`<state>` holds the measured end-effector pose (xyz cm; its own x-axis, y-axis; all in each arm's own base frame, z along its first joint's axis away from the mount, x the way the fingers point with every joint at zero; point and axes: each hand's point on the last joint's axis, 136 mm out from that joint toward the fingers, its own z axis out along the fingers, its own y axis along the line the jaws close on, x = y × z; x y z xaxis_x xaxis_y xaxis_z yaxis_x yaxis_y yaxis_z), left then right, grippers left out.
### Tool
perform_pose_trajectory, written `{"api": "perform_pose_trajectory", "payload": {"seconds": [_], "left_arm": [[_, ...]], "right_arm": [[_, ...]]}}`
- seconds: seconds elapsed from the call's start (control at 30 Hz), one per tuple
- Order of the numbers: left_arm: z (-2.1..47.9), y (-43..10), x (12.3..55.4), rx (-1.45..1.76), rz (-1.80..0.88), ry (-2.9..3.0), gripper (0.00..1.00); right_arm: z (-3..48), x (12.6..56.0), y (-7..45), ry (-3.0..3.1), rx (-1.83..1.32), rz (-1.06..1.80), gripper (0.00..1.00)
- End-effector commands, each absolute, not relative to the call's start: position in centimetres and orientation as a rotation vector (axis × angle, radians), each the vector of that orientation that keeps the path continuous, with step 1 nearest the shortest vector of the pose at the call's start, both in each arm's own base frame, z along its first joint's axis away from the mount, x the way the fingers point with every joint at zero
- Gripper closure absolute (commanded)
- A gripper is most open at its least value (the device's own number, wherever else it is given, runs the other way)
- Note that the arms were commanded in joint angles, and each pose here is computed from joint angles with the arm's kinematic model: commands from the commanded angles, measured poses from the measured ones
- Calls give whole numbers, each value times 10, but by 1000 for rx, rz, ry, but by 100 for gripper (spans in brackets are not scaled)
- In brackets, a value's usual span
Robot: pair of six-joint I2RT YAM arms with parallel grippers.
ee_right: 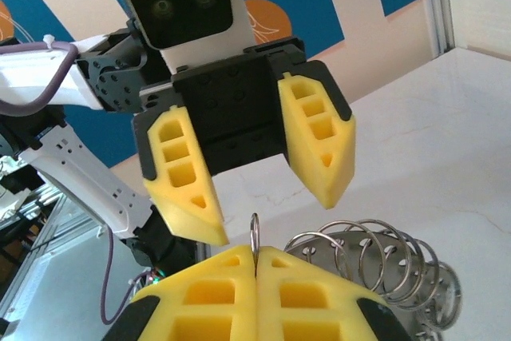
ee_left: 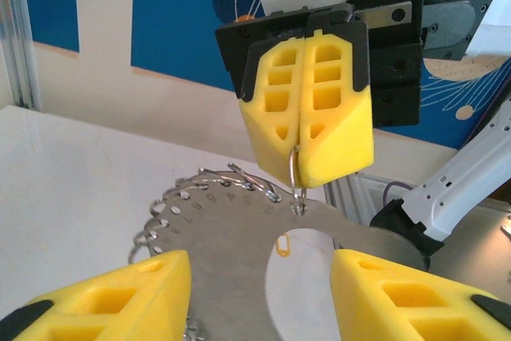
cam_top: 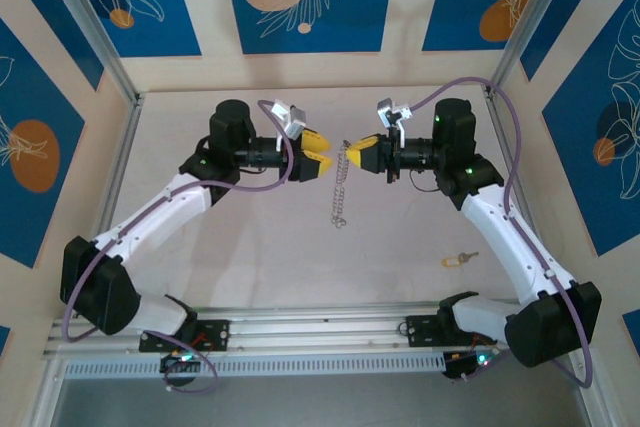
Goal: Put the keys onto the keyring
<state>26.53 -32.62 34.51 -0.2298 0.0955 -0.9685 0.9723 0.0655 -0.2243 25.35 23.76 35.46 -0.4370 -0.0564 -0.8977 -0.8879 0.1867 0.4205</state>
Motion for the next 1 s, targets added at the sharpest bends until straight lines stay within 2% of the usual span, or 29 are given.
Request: {"api": "perform_pose_trajectory", "payload": {"seconds": [0.0, 0.6, 0.97], "left_arm": [[356, -325, 261, 1181, -1314, 1431, 53], [366, -337, 262, 1207, -1468, 1387, 62], [365, -345, 266, 1214, -1516, 1376, 71]], "right_arm": [[360, 248, 238, 1660, -948, 1362, 100], [354, 251, 243, 1681, -951, 1388, 100], [354, 251, 244, 1678, -956, 1394, 100]]}}
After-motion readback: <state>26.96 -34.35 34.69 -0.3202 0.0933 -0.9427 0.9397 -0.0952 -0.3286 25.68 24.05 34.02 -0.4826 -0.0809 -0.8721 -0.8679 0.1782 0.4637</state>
